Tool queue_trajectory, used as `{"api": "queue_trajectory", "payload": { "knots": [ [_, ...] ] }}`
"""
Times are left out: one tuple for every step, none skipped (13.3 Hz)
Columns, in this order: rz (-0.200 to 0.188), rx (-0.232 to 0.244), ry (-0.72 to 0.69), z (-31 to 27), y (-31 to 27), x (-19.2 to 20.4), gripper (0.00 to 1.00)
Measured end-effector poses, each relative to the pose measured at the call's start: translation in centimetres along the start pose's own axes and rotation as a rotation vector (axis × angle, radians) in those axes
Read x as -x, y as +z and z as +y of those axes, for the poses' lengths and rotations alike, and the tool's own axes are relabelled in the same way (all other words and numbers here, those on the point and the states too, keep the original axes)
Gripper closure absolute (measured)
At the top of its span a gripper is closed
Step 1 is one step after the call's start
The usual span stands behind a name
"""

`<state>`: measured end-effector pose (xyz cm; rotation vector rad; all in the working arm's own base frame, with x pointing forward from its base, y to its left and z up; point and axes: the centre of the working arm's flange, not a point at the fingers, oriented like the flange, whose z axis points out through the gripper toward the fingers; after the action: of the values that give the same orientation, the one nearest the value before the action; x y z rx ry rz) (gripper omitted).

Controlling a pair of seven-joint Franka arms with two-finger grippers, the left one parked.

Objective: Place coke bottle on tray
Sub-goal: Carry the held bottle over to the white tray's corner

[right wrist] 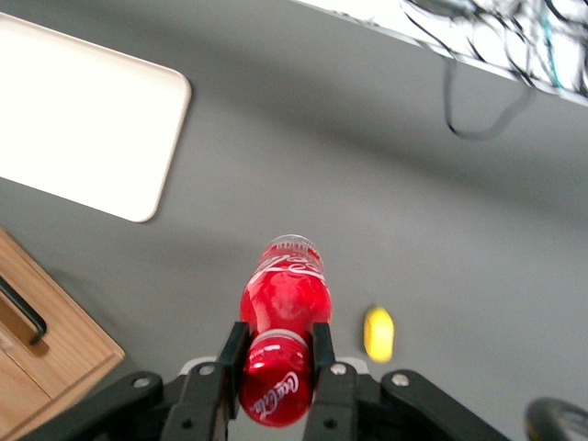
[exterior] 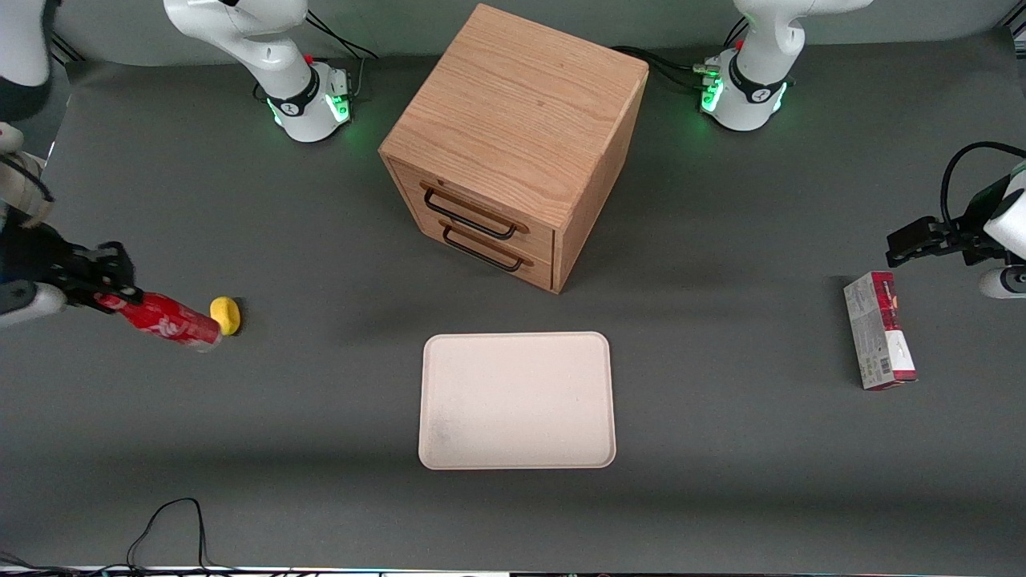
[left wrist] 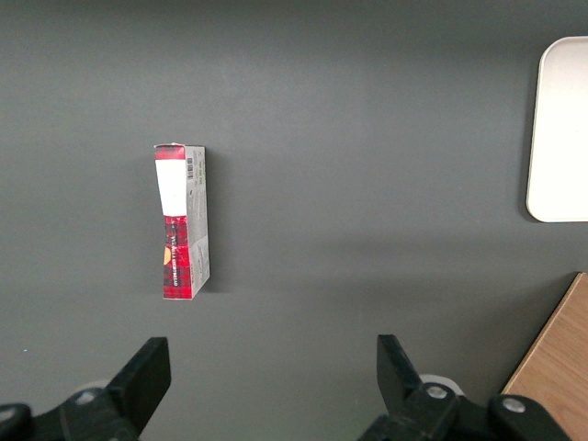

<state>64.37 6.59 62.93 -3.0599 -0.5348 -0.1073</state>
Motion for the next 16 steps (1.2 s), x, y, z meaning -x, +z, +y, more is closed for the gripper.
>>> {"api": "queue_trajectory", "payload": {
  "knots": [
    [0.007,-0.009,-0.037,-1.8,0.9,-1.7,0.68],
    [0.010,-0.016,-0.071,-3.7,2.0,-3.3,0.68],
    [0.013,-0.011,-0.110,-5.9,3.2,-4.8,0.68],
    [0.018,0.016,-0.159,-8.8,4.3,-6.1,0.68],
    [0.026,0.052,-0.216,-12.4,5.3,-7.2,0.68],
    [0.034,0.071,-0.266,-16.1,6.2,-7.9,0.68],
    [0.034,0.075,-0.295,-19.3,7.2,-8.3,0.68],
    [0.031,0.072,-0.310,-22.0,8.0,-8.4,0.68],
    [0.032,0.070,-0.321,-24.2,8.7,-8.5,0.68],
    [0.032,0.068,-0.329,-25.7,9.1,-8.5,0.68],
    [0.036,0.067,-0.334,-26.3,9.3,-8.5,0.68],
    [0.045,0.068,-0.333,-26.3,9.3,-8.7,0.68],
    [0.050,0.068,-0.329,-26.0,9.5,-8.9,0.68],
    [0.051,0.068,-0.325,-25.7,10.2,-9.2,0.68],
    [0.050,0.068,-0.323,-25.5,11.9,-9.8,0.68],
    [0.050,0.067,-0.321,-25.4,14.2,-10.6,0.68]
  ]
}}
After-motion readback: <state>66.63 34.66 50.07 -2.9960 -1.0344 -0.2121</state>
